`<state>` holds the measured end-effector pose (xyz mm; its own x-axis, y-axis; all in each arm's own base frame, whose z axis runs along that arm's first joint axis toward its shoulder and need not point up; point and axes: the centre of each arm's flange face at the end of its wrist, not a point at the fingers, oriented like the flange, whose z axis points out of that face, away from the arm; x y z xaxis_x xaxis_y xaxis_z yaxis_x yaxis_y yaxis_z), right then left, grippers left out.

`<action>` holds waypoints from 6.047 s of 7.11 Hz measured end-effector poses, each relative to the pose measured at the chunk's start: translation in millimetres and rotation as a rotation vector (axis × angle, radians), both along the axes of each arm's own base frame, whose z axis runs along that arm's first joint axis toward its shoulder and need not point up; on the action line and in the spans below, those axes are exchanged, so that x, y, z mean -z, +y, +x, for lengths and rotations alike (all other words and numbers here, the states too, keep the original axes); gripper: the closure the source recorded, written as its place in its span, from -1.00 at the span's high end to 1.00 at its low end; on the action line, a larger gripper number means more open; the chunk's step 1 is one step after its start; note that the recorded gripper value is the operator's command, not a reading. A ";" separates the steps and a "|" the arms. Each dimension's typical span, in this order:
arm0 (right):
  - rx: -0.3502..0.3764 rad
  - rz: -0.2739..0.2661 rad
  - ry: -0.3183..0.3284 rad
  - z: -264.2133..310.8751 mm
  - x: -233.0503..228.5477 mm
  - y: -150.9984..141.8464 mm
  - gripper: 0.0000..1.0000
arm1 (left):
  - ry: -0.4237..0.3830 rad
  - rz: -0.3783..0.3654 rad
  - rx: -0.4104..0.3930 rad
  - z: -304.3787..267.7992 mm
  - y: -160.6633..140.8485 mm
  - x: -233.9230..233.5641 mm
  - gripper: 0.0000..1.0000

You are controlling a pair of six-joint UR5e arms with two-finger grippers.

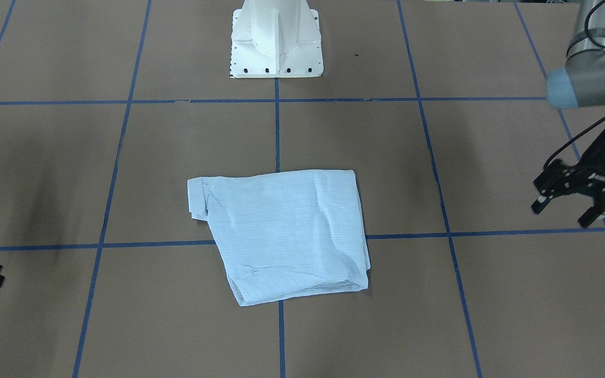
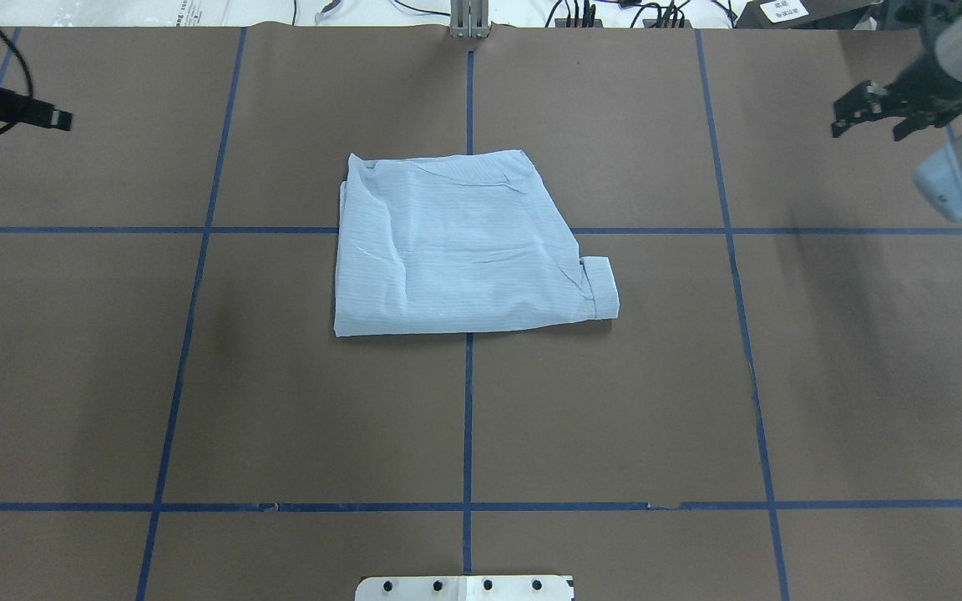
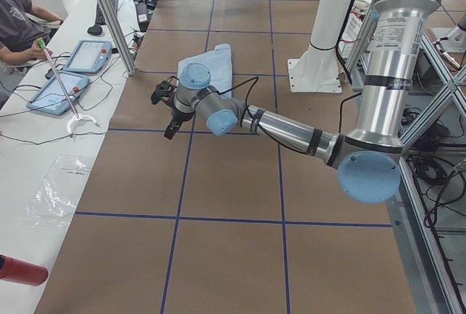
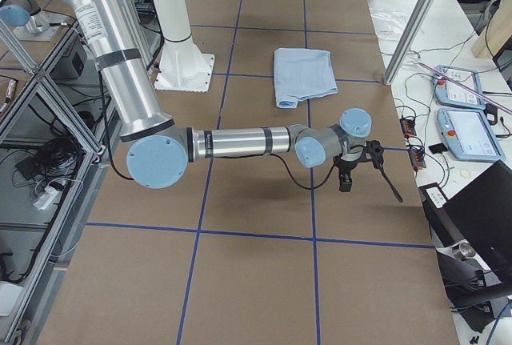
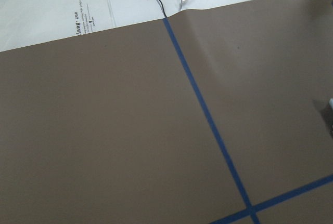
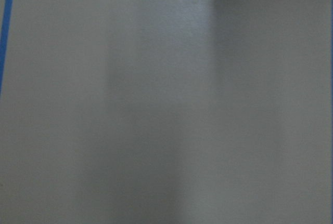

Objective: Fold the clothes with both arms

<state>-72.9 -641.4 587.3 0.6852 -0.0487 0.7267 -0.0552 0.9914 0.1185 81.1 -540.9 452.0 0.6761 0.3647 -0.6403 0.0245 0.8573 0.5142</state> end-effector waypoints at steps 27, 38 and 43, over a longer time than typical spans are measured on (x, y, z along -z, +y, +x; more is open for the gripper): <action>0.232 0.036 0.047 76.5 31.3 50.8 1.00 | -0.007 -0.002 -0.074 -111.1 -0.9 -58.7 1.00; 0.234 0.051 -0.006 73.8 40.4 61.1 1.00 | -0.006 -0.001 -0.076 -110.6 -0.9 -58.8 1.00; 0.238 0.019 0.004 72.9 22.2 61.1 1.00 | -0.008 0.000 -0.075 -110.7 -1.0 -57.9 1.00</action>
